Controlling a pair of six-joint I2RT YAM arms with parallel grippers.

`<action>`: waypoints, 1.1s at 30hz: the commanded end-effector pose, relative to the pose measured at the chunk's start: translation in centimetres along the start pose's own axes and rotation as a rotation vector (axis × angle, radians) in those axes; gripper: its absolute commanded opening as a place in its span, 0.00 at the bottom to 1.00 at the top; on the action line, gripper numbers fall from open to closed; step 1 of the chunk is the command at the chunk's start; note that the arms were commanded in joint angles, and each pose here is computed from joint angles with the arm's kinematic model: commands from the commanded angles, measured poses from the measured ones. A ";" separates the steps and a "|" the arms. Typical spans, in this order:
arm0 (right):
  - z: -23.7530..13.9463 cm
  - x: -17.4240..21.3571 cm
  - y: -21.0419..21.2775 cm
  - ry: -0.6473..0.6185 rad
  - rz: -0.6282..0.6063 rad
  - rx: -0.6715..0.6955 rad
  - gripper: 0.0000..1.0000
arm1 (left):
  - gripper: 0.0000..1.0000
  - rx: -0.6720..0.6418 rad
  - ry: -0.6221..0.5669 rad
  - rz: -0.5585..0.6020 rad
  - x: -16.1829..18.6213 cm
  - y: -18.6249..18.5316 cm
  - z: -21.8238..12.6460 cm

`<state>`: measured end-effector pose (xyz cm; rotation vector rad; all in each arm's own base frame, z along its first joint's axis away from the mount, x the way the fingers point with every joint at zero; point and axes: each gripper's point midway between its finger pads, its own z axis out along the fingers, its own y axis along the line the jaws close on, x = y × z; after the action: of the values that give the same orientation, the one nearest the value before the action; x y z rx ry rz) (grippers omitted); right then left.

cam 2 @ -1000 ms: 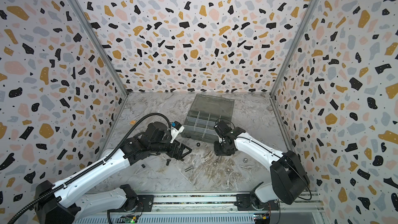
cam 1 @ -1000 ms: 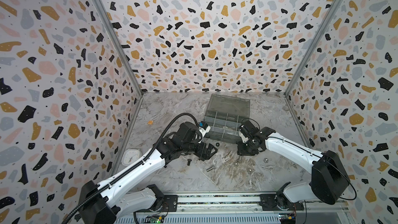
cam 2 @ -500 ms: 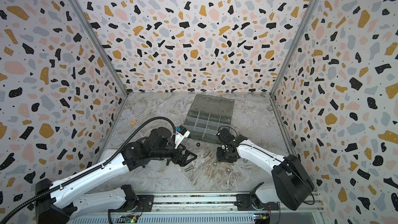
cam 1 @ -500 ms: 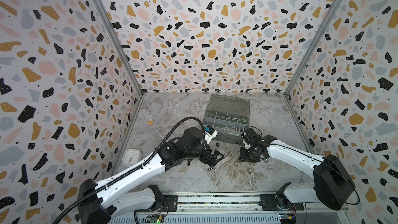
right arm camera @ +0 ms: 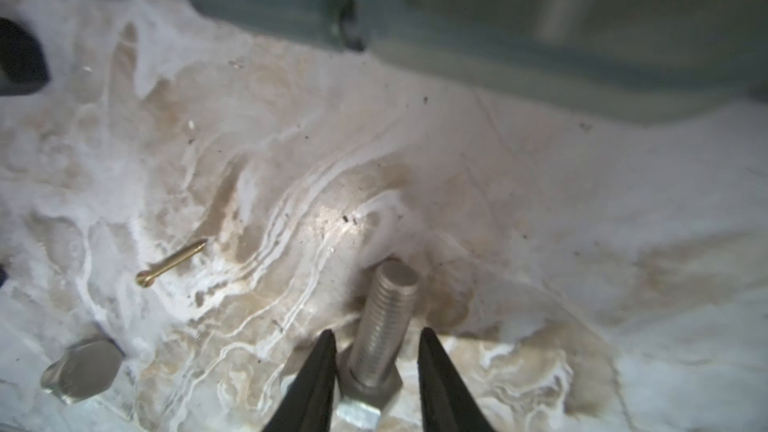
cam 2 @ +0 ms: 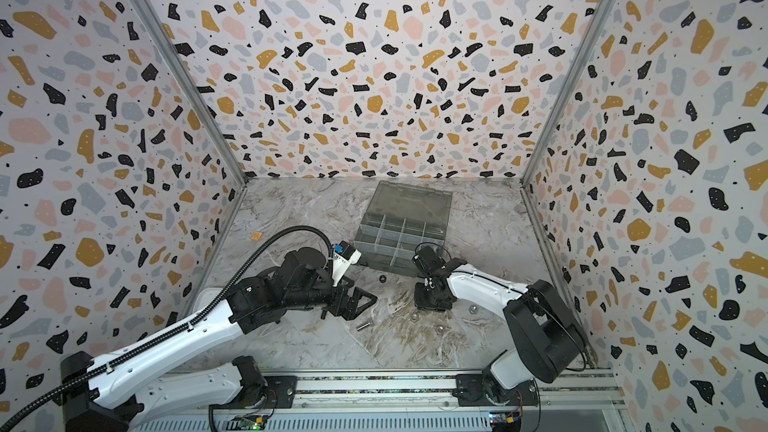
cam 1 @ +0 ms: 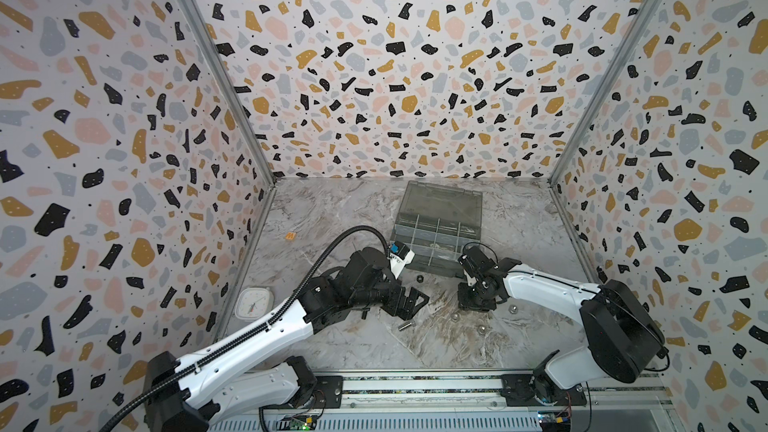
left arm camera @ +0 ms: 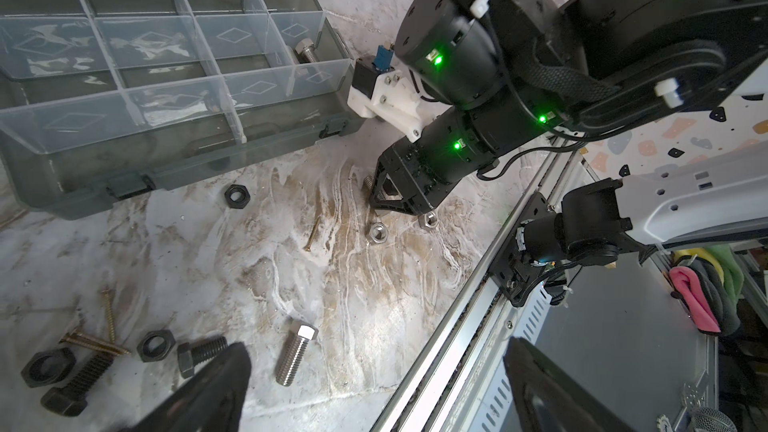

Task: Sort the screws and nuts into containers
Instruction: 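Grasp a third silver bolt on the table with the right gripper, then carry the bolt into the bolt compartment and open the right gripper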

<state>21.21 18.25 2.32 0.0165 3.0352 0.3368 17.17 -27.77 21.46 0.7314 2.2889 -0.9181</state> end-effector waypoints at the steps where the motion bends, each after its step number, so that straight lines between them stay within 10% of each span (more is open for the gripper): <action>1: 0.1 -0.3 0.1 0.009 -0.005 0.009 0.28 | 0.97 0.003 -0.026 0.012 -0.8 -0.3 0.2; 11: -1.8 -1.0 0.2 -0.022 -0.019 0.029 0.10 | 0.97 -0.018 0.013 0.061 -1.0 0.0 1.2; 22: -10.0 -6.3 3.7 -0.189 -0.036 -0.049 0.10 | 0.97 -0.041 -0.010 0.135 -3.6 -0.3 2.1; 33: -10.0 -12.7 2.5 -0.233 -0.003 -0.047 0.10 | 0.97 -0.049 0.016 0.240 -7.3 -0.9 5.1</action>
<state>32.03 18.76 13.19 0.0689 2.8029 0.3886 22.53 -33.33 22.29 0.9203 2.2342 -0.7604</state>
